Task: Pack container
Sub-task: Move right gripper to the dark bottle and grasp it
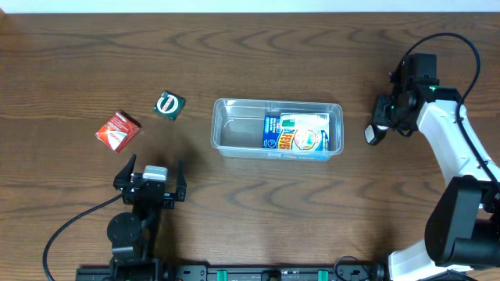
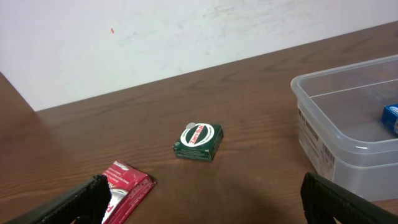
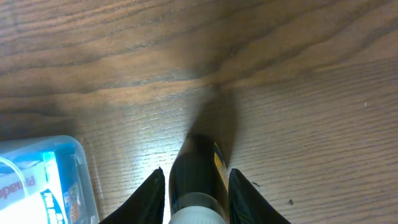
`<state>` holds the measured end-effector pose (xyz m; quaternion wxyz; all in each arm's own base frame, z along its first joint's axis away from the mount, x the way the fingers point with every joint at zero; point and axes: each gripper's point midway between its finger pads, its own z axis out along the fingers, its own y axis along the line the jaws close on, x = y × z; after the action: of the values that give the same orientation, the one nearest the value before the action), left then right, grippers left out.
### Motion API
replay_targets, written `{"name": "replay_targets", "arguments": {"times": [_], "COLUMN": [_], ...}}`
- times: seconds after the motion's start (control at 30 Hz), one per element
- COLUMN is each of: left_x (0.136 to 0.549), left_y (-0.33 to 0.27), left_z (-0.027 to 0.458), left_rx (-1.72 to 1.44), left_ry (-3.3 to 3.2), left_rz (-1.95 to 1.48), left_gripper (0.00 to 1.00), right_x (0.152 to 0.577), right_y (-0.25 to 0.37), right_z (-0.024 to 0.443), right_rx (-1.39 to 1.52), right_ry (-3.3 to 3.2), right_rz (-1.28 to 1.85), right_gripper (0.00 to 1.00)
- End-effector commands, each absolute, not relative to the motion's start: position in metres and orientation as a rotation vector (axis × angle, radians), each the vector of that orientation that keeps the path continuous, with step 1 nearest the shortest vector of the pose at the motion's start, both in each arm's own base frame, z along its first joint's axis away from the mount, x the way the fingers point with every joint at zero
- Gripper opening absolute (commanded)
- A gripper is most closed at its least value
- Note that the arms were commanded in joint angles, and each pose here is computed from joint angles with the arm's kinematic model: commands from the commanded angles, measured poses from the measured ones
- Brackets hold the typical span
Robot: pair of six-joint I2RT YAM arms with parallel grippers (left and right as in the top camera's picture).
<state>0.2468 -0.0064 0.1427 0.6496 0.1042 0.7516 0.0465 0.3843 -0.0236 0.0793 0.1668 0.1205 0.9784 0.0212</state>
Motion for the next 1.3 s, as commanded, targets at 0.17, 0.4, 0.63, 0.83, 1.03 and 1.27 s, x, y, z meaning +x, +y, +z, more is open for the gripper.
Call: {"name": "replay_targets", "arguments": {"times": [0.17,0.4,0.63,0.83,1.03,1.27], "left_x": [0.245,0.245,0.245,0.245,0.245,0.245], "left_y": [-0.007,-0.007,-0.007,-0.007,-0.007,-0.007], "left_z": [0.126,0.126,0.126,0.126,0.126,0.126], "left_rx": [0.255,0.255,0.255,0.255,0.255,0.255], "left_ry": [1.755,1.755,1.755,1.755,1.755,1.755], "left_rz": [0.099,0.100,0.099,0.099,0.100,0.099], "left_gripper": [0.98,0.98,0.98,0.98,0.98,0.98], "right_x": [0.380,0.367,0.364,0.365,0.370,0.375], "right_y": [-0.023,-0.020,-0.016,-0.017,-0.018,-0.017], "right_z": [0.081,0.077,0.076,0.076,0.078,0.104], "right_rx": [0.305,0.307,0.261,0.246,0.240,0.201], "right_ry": [2.796,2.854,2.874,2.866,2.851,2.832], "right_rz": [0.065,0.065,0.061,0.053,0.048,0.045], "right_gripper": [0.50,0.49,0.40,0.26,0.24,0.26]}}
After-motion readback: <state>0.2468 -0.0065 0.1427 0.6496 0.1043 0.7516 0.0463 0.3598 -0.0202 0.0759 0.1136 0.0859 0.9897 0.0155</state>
